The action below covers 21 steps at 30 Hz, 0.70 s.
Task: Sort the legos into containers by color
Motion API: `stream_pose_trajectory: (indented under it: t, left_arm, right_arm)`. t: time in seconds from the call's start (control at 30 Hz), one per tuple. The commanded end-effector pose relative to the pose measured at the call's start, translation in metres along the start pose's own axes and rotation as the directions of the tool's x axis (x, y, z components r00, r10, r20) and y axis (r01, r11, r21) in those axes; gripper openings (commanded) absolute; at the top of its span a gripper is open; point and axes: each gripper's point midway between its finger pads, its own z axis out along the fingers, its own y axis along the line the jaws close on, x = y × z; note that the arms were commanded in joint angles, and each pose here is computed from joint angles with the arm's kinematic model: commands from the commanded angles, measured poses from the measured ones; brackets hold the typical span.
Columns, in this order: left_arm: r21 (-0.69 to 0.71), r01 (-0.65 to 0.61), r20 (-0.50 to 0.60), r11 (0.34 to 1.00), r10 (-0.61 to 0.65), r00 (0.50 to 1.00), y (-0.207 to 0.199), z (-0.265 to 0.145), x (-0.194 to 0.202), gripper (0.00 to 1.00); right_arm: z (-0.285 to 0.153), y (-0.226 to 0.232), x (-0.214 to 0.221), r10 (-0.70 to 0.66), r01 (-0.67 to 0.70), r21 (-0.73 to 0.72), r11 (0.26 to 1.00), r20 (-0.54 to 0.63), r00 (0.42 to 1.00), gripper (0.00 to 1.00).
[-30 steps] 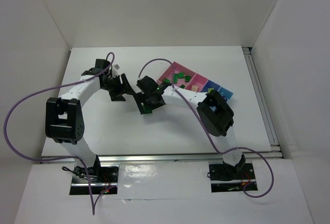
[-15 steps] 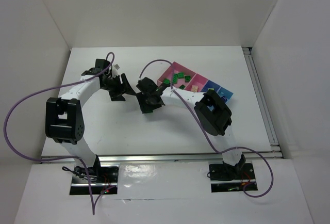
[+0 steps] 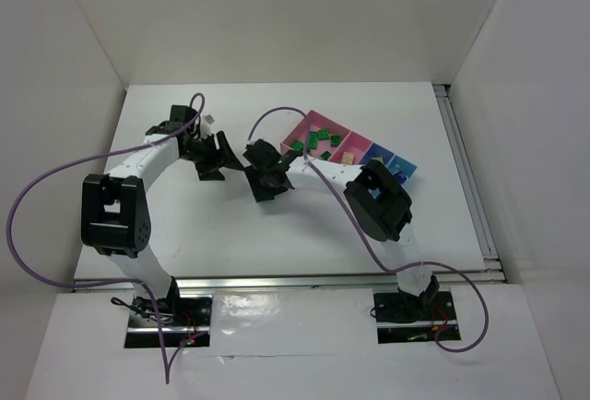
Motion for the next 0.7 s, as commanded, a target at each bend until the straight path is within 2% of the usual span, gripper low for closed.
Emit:
stream_pose_trajectory:
  t: [0.0,0.13,0.17,0.2,0.27,0.3,0.37,0.43,0.67]
  left_arm:
    - [0.059,-0.026,-0.024,0.998,0.028,0.999,-0.008,0.001,0.001,0.73]
    - [0.161,-0.050,-0.057,0.986,0.060,0.997,-0.024,0.002,0.003,0.78]
    - [0.187,-0.043,-0.077,0.982,0.058,0.995,-0.027,0.004,0.006,0.78]
    - [0.259,-0.062,-0.080,0.964,0.086,0.993,-0.038,0.000,0.007,0.80]
    - [0.317,-0.056,-0.104,0.947,0.093,0.990,-0.046,0.000,0.010,0.82]
    - [0.357,-0.041,-0.131,0.933,0.093,0.987,-0.051,0.000,0.015,0.82]
    - [0.428,-0.067,-0.113,0.901,0.127,0.985,-0.062,-0.003,0.013,0.85]
    - [0.522,-0.086,-0.122,0.848,0.174,0.977,-0.078,-0.012,0.021,0.86]
    - [0.668,-0.133,-0.137,0.732,0.297,0.945,-0.105,-0.024,0.041,0.88]
  right_arm:
    - [-0.019,0.003,-0.022,-0.042,0.044,-0.019,0.999,0.085,0.995,0.40]
    - [-0.052,0.008,-0.035,-0.088,0.109,-0.124,0.986,0.162,0.983,0.37]
    - [-0.054,0.009,-0.026,-0.103,0.126,-0.146,0.981,0.155,0.983,0.36]
    - [-0.060,0.013,-0.029,-0.109,0.142,-0.193,0.971,0.173,0.979,0.36]
    - [-0.079,0.015,-0.036,-0.108,0.157,-0.228,0.961,0.215,0.971,0.34]
    - [-0.082,0.016,-0.027,-0.120,0.170,-0.252,0.953,0.202,0.972,0.34]
    - [-0.099,0.015,-0.038,-0.104,0.174,-0.265,0.948,0.258,0.960,0.34]
    - [-0.106,0.010,-0.038,-0.090,0.168,-0.291,0.942,0.264,0.960,0.34]
    - [-0.119,0.013,-0.038,-0.094,0.182,-0.332,0.926,0.264,0.960,0.34]
